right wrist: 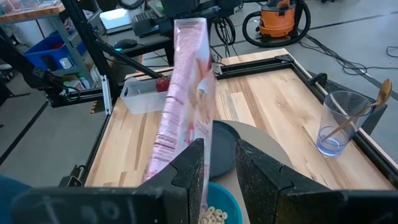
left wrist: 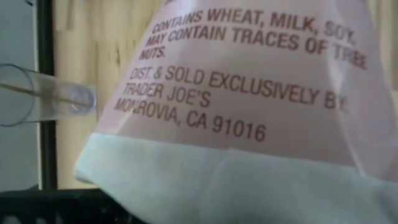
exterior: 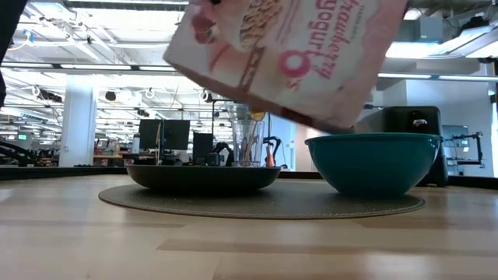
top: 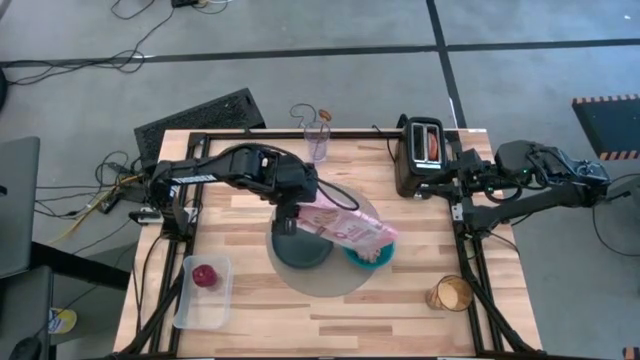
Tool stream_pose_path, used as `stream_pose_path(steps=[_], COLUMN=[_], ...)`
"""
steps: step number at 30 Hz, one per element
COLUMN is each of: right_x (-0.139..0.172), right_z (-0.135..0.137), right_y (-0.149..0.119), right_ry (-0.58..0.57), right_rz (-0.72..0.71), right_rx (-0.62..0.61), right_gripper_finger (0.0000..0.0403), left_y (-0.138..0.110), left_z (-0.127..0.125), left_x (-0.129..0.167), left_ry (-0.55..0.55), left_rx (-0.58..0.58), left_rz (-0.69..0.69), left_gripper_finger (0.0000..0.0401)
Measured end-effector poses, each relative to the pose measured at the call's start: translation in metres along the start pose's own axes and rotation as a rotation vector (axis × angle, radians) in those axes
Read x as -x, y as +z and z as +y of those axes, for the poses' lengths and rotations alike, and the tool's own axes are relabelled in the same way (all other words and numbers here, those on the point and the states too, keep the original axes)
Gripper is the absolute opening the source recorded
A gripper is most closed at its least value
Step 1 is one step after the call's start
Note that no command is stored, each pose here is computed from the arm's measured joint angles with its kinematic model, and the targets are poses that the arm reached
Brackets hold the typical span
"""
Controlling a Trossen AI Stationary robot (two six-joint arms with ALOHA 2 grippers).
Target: Arrange a breakfast setting
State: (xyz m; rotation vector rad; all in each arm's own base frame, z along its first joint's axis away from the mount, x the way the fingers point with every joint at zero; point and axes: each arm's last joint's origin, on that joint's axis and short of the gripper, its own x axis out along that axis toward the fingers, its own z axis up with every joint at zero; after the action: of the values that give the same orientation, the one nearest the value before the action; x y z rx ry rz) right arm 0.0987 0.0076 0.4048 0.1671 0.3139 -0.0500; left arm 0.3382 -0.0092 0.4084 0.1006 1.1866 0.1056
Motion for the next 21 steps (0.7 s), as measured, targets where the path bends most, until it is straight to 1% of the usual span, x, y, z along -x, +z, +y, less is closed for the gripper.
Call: stream_pose_path(steps=[3,13,17,21], right_x=[0.0000,0.0000,0.0000,0.0000], right_z=[0.0000,0.0000,0.0000,0.0000], right_y=[-0.0001,-0.0001,-0.0001,-0.0001], right_ry=[0.000,0.000,0.000,0.000], right_rz=[0.001,0.001,0.001,0.001], right_rx=[0.000,-0.001,-0.001,-0.001], right_gripper_finger=[0.0120,0.0121,0.0120,0.0121], left_y=[0.0017,0.0004,0.0018,0.0007], left_z=[0.0015,0.0012,0.0010,0.0000], left_x=[0.0001,0.0003,0.0003,0.0027], left_ry=[0.030,0.029,0.021,0.054], left_rx=[0.009,0.001,0.001,-0.015], left_rz=[-0.019,-0.006,-0.020,-0.024], left_gripper_finger=[0.0135,0.0135,0.0135,0.0135])
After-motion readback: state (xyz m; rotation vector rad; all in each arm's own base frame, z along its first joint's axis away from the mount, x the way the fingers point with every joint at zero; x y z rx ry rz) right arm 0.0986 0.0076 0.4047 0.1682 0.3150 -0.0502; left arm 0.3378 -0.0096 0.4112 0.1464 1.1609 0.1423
